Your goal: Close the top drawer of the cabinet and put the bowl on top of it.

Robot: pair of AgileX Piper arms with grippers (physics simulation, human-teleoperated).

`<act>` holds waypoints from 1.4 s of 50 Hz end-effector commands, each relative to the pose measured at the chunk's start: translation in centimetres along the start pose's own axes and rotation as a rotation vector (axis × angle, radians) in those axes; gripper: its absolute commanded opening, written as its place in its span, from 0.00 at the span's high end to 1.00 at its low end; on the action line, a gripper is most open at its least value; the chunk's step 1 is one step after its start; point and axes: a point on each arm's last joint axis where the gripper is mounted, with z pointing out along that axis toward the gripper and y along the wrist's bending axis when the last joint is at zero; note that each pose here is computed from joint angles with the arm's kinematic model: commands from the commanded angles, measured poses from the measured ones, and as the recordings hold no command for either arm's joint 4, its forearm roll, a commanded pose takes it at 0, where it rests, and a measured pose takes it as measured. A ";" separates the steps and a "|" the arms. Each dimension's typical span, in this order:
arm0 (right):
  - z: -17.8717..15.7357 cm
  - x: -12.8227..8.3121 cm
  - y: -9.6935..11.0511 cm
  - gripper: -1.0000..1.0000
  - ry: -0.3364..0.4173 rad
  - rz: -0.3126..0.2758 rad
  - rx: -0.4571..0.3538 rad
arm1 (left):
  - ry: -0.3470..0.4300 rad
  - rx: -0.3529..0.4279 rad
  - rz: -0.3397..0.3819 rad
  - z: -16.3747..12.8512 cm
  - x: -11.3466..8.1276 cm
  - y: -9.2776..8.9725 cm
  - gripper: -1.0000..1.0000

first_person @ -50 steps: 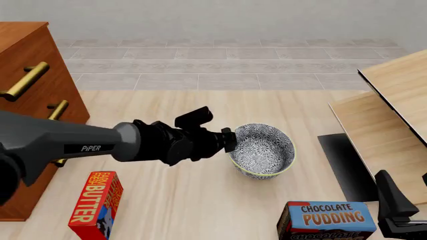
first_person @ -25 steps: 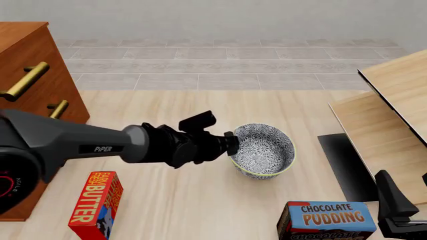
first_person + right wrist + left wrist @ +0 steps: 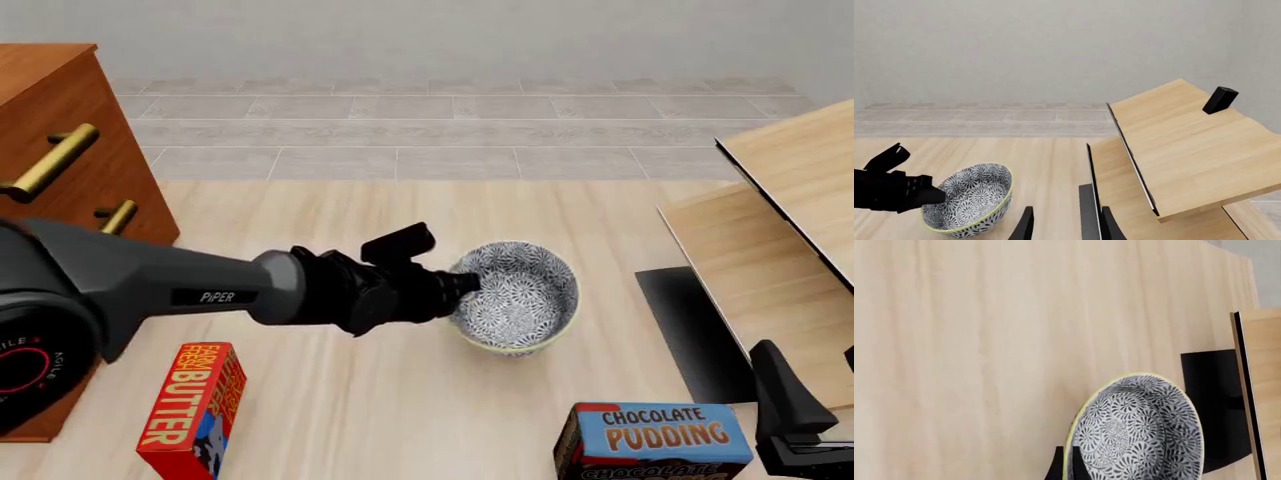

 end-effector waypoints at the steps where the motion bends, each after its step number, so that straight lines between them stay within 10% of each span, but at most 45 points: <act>1: 0.0 0.0 0.0 0.00 -0.001 0.000 0.000 | -0.009 -0.002 0.006 -0.5 -0.5 0.1 1.00; 37: 0.0 0.0 0.0 0.00 0.000 0.000 0.000 | -0.114 0.058 0.027 -11.8 -5.0 -2.6 1.00; 70: 0.0 0.0 0.0 0.00 0.000 0.000 0.000 | -0.201 0.059 0.014 -20.9 -5.8 -1.0 1.00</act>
